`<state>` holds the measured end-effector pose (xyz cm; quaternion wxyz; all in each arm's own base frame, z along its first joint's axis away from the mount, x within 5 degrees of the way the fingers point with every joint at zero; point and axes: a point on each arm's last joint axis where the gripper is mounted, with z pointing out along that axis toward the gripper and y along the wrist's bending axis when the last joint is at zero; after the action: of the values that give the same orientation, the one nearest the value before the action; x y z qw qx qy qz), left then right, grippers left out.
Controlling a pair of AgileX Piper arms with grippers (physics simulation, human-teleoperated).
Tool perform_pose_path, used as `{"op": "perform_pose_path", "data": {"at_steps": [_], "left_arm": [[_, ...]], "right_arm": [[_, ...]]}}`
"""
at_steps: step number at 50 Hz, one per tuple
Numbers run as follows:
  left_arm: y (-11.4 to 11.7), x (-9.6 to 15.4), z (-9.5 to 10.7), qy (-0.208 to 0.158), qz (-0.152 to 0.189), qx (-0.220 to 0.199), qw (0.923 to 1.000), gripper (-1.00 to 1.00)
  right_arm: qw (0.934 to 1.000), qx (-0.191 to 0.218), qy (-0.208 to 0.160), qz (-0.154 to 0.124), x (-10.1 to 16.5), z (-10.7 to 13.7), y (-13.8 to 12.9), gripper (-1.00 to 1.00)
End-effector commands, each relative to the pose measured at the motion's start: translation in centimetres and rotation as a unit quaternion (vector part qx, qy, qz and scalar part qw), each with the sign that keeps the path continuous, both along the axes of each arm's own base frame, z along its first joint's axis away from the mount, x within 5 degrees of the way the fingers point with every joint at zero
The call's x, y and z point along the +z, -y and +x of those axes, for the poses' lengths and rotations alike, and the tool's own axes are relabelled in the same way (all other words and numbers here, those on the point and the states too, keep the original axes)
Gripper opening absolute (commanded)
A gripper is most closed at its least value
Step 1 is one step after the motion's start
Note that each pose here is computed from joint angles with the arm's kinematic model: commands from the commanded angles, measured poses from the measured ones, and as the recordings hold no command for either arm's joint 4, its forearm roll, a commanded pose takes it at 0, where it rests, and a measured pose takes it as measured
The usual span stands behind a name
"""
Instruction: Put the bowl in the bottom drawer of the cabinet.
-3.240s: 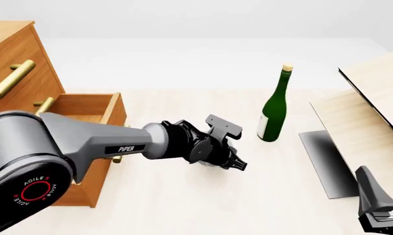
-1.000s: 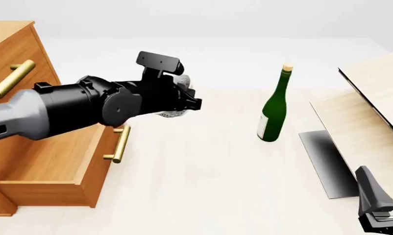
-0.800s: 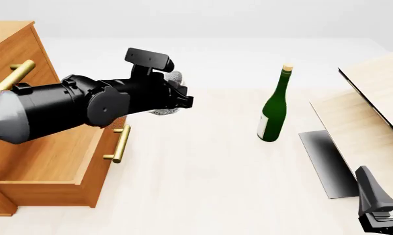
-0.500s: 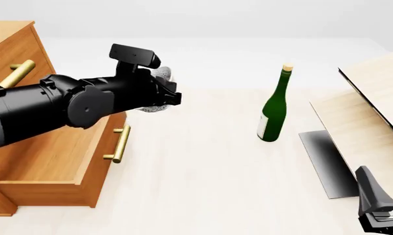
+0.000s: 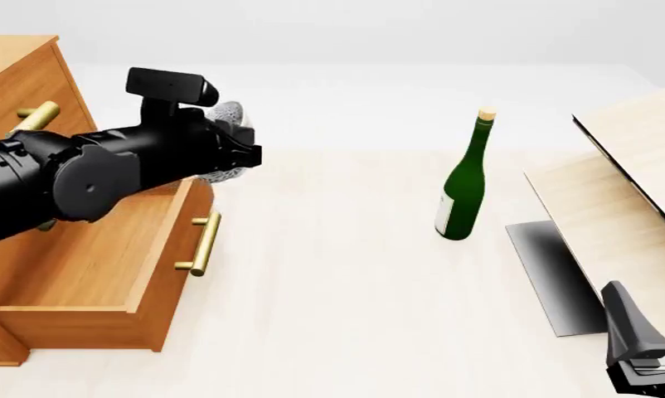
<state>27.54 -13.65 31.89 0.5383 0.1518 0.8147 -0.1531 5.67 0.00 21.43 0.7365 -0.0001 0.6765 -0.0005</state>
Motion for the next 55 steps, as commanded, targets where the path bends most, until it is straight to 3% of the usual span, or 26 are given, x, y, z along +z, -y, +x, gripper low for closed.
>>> {"op": "perform_pose_path", "data": {"at_steps": [1, 15, 23, 55], "left_arm": [[-2.0, 0.0, -1.1, 0.013, -0.001, 0.022, 0.9997, -1.0], [-2.9, 0.1, -2.7, 0.026, -0.01, 0.025, 0.9993, -1.0], [-3.2, 0.0, -2.5, 0.025, -0.011, 0.033, 0.9991, -1.0], [-6.8, -0.4, -4.9, 0.037, -0.025, 0.087, 0.9952, -1.0]], "right_arm": [[1.0, 0.0, 0.0, 0.0, 0.0, 0.0, 0.0, 1.0], [1.0, 0.0, 0.0, 0.0, 0.0, 0.0, 0.0, 1.0], [1.0, 0.0, 0.0, 0.0, 0.0, 0.0, 0.0, 1.0], [1.0, 0.0, 0.0, 0.0, 0.0, 0.0, 0.0, 1.0]]}}
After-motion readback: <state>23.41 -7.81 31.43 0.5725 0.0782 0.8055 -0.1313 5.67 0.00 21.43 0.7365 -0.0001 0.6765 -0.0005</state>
